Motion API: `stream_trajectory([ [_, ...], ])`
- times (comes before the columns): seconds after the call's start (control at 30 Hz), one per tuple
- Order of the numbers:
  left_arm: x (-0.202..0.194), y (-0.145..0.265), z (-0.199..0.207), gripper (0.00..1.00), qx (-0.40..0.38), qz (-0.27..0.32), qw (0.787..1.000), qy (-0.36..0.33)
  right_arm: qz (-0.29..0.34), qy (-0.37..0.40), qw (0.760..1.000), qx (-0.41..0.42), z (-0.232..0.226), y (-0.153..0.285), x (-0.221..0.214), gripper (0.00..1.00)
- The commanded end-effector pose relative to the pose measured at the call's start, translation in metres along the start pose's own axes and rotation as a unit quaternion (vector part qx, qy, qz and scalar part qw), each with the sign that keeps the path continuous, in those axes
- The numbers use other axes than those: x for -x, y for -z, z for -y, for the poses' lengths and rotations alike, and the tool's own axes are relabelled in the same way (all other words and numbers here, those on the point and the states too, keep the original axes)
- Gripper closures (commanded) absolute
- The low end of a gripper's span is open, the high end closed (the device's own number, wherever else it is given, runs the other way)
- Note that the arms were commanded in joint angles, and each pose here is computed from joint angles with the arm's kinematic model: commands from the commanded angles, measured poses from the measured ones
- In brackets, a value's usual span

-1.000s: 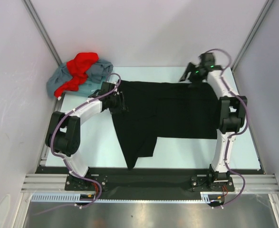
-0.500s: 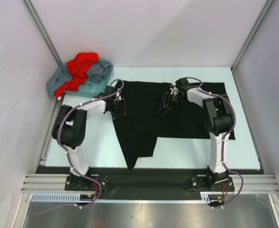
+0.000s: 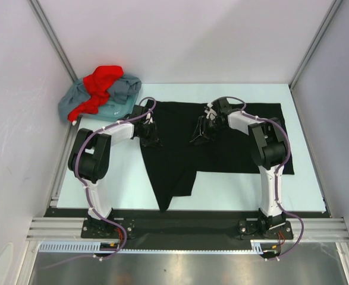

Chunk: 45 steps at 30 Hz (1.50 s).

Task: Fold and stack the t-shirts
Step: Fold the tshirt

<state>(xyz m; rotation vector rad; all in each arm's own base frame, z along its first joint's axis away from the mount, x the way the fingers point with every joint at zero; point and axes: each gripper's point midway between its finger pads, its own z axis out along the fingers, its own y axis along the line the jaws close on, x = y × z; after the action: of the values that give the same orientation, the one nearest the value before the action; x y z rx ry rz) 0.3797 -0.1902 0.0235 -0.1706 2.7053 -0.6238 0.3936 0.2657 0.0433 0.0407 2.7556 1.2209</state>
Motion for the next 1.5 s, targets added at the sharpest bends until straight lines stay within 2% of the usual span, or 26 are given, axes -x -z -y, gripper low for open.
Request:
stream_trajectory([
  [0.0, 0.017, 0.004, 0.012, 0.70, -0.017, 0.019, 1.000, -0.004, 0.002, 0.003, 1.000, 0.015, -0.007, -0.005, 0.010, 0.58],
  [0.27, 0.018, 0.018, 0.023, 0.85, -0.034, 0.023, 0.999, -0.003, -0.008, 0.001, 1.000, 0.020, -0.007, -0.014, 0.010, 0.63],
  [0.4, 0.018, 0.024, 0.026, 0.94, -0.039, 0.025, 0.999, -0.003, -0.008, 0.004, 1.000, 0.020, -0.010, -0.015, 0.010, 0.78],
  [0.43, 0.018, 0.025, 0.026, 0.99, -0.039, 0.026, 0.999, -0.002, -0.006, 0.006, 1.000, 0.021, -0.010, -0.013, 0.011, 0.86],
  [0.5, 0.018, 0.030, 0.030, 1.00, -0.043, 0.030, 0.999, -0.002, -0.006, 0.008, 1.000, 0.020, -0.012, -0.010, 0.012, 0.99],
  [0.53, 0.018, 0.032, 0.030, 1.00, -0.044, 0.031, 0.999, -0.001, -0.005, 0.009, 1.000, 0.016, -0.012, -0.009, 0.012, 1.00],
  [0.8, 0.012, 0.048, 0.038, 1.00, -0.057, 0.029, 0.998, 0.007, -0.018, 0.005, 1.000, 0.001, -0.019, 0.012, -0.007, 1.00],
  [1.07, 0.004, 0.061, 0.032, 1.00, -0.045, 0.036, 0.998, 0.010, -0.025, 0.004, 1.000, 0.003, -0.018, 0.014, -0.013, 1.00],
  [1.47, -0.023, 0.055, 0.021, 1.00, -0.037, 0.001, 0.999, 0.018, -0.040, -0.012, 0.999, -0.001, -0.013, 0.013, -0.024, 1.00],
])
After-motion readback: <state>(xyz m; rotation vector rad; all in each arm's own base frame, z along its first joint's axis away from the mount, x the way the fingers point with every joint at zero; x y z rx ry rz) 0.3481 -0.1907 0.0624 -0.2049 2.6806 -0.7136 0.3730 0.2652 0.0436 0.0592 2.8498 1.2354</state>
